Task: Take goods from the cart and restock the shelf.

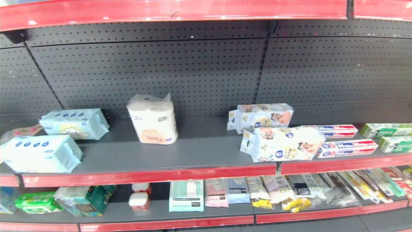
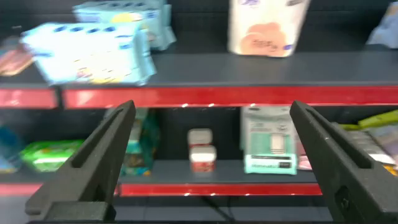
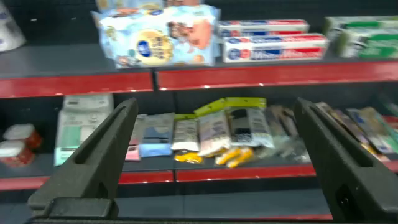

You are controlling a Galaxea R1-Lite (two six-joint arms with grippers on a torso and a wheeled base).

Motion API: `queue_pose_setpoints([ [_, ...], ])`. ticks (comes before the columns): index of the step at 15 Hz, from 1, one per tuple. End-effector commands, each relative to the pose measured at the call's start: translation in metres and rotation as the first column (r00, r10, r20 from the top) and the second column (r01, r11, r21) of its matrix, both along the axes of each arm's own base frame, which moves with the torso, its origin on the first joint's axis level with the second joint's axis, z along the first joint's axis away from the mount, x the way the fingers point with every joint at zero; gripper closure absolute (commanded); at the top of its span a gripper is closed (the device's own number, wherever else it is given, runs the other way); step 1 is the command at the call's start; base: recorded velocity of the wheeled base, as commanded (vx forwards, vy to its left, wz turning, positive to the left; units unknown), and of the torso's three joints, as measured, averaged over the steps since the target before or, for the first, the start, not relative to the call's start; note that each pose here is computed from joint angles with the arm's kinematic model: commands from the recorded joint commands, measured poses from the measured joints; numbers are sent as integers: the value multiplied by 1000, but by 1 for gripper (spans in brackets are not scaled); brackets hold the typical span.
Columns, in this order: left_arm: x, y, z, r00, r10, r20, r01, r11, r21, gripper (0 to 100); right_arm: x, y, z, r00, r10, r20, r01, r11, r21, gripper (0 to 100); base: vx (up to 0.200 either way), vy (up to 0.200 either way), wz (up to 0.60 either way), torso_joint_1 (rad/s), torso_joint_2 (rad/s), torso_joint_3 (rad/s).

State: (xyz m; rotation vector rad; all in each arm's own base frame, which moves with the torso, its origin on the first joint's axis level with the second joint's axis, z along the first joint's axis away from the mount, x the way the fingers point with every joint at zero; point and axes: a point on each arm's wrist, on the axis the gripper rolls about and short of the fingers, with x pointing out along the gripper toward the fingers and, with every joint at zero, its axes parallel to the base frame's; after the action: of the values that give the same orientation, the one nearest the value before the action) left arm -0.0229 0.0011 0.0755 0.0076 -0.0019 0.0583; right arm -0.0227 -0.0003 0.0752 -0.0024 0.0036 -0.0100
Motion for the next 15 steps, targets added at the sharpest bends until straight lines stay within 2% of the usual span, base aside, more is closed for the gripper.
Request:
queue_pose_setpoints([
  [1, 0, 0, 0, 1000, -2, -1, 2, 1000, 0, 0, 0, 0, 0, 1000, 1, -1, -1, 1000, -1, 0, 0, 0, -600, -2, -2, 2],
  [15, 0, 0, 0, 1000, -2, -1, 2, 1000, 0, 0, 0, 0, 0, 1000, 21, -1, -21, 1000, -1, 0, 0, 0, -600, 3, 3, 3],
])
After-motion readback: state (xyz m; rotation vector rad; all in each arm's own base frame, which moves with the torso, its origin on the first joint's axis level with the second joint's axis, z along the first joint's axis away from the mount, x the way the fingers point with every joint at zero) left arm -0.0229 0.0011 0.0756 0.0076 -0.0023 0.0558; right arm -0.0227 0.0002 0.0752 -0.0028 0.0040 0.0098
